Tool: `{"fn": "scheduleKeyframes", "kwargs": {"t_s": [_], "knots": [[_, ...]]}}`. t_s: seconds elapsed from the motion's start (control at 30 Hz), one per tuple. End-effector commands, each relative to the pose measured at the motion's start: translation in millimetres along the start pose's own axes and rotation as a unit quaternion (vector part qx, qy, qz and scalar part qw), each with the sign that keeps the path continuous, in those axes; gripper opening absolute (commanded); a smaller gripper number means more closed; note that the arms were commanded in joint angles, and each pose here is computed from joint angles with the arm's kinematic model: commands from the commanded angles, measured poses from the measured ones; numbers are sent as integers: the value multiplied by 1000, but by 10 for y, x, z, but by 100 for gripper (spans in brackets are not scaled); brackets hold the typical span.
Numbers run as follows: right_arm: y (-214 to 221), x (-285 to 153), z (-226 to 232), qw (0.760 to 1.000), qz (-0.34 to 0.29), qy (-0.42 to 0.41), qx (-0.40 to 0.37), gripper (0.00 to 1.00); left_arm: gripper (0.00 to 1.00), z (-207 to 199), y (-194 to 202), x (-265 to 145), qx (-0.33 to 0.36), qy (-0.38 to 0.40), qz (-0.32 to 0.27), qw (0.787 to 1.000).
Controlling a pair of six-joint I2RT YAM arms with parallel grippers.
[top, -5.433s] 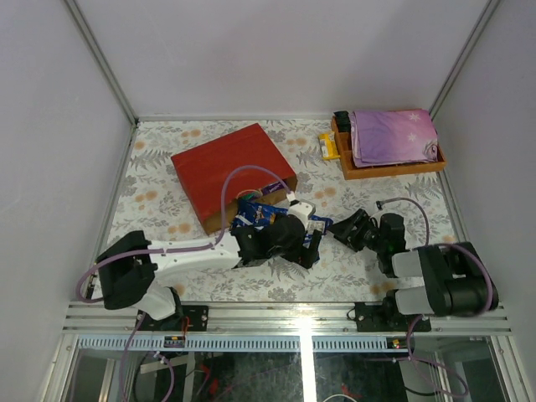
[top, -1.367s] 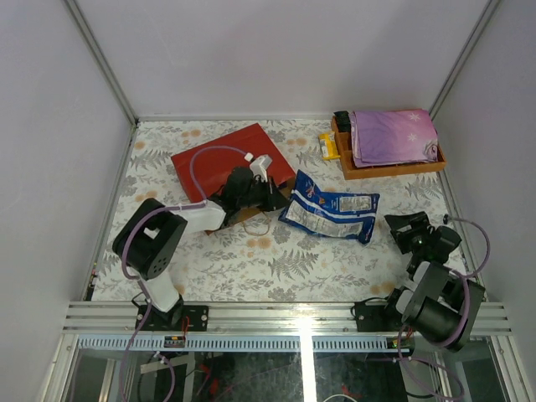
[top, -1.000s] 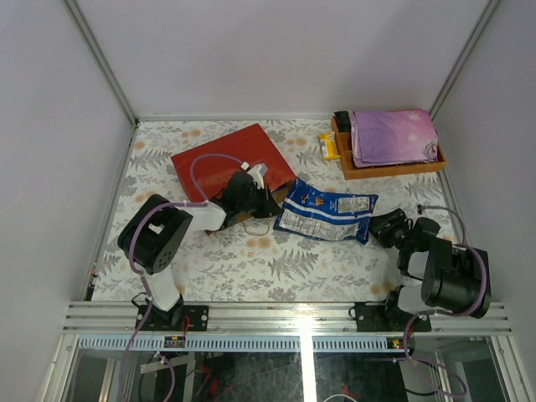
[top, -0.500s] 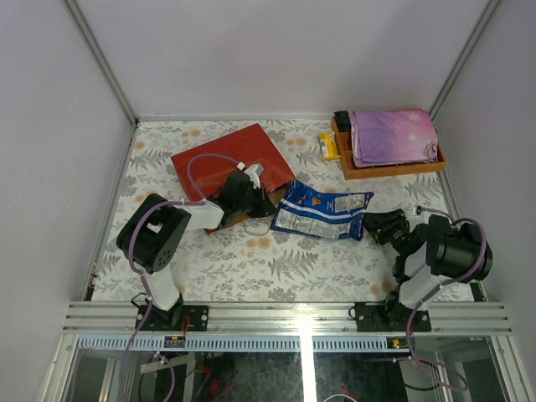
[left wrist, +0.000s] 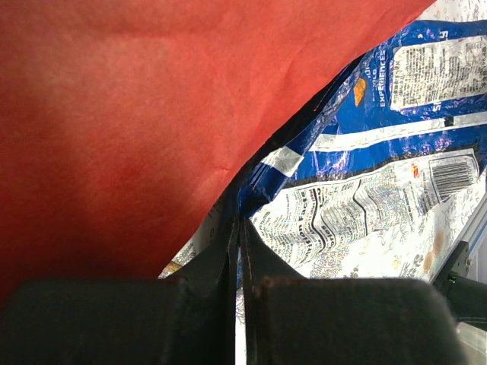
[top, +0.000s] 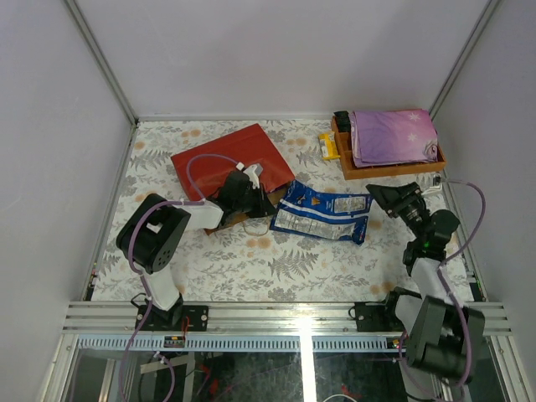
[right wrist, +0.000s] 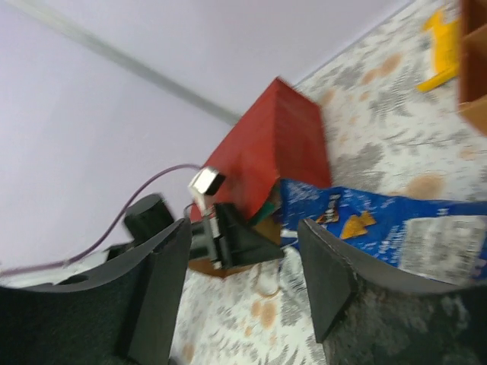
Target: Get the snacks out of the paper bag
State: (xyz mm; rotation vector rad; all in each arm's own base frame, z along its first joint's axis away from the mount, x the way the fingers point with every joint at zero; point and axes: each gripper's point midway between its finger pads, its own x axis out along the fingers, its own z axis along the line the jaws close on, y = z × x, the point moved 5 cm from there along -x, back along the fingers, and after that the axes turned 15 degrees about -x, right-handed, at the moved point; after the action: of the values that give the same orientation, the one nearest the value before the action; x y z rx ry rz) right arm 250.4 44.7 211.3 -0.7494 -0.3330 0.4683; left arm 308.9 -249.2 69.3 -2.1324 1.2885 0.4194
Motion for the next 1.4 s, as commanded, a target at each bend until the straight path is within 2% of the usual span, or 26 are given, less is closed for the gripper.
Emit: {"fn": "scheduleKeyframes", "kwargs": {"t_s": [0.0, 0.37, 0.5, 0.8, 1.0, 1.17, 1.2, 1.23, 1.27, 1.3, 1.37], "knots": [[239, -177, -401, 986, 57, 148, -41, 68, 0, 101, -29, -55, 5, -21, -6, 1000], [478, -404, -892, 980, 42, 193, 36, 75, 0, 88, -13, -76, 7, -16, -1, 1000], [543, -386, -921, 984, 31, 169, 50, 75, 0, 82, -3, -76, 6, -13, 2, 1000], [851, -280, -1030, 981, 53, 165, 85, 67, 0, 59, -19, -78, 6, -11, 1, 1000], [925, -245, -1061, 981, 39, 149, 121, 58, 0, 75, -15, -102, 7, -16, 0, 1000], [932, -235, -1041, 982, 44, 136, 125, 46, 0, 42, -24, -128, 9, -12, -2, 1000], [900, -227, -1001, 983, 40, 130, 122, 39, 0, 18, -35, -149, 10, -9, -5, 1000], [857, -216, -964, 985, 36, 123, 118, 24, 0, 12, -42, -158, 9, -8, -6, 1000], [816, -201, -931, 986, 33, 118, 114, 5, 0, -6, -50, -173, 8, -4, -8, 1000], [774, -190, -905, 987, 30, 116, 109, 1, 0, -36, -63, -190, 7, 2, -10, 1000], [673, -158, -849, 989, 28, 113, 90, 0, 0, -105, -85, -231, 6, 12, -14, 1000]]}}
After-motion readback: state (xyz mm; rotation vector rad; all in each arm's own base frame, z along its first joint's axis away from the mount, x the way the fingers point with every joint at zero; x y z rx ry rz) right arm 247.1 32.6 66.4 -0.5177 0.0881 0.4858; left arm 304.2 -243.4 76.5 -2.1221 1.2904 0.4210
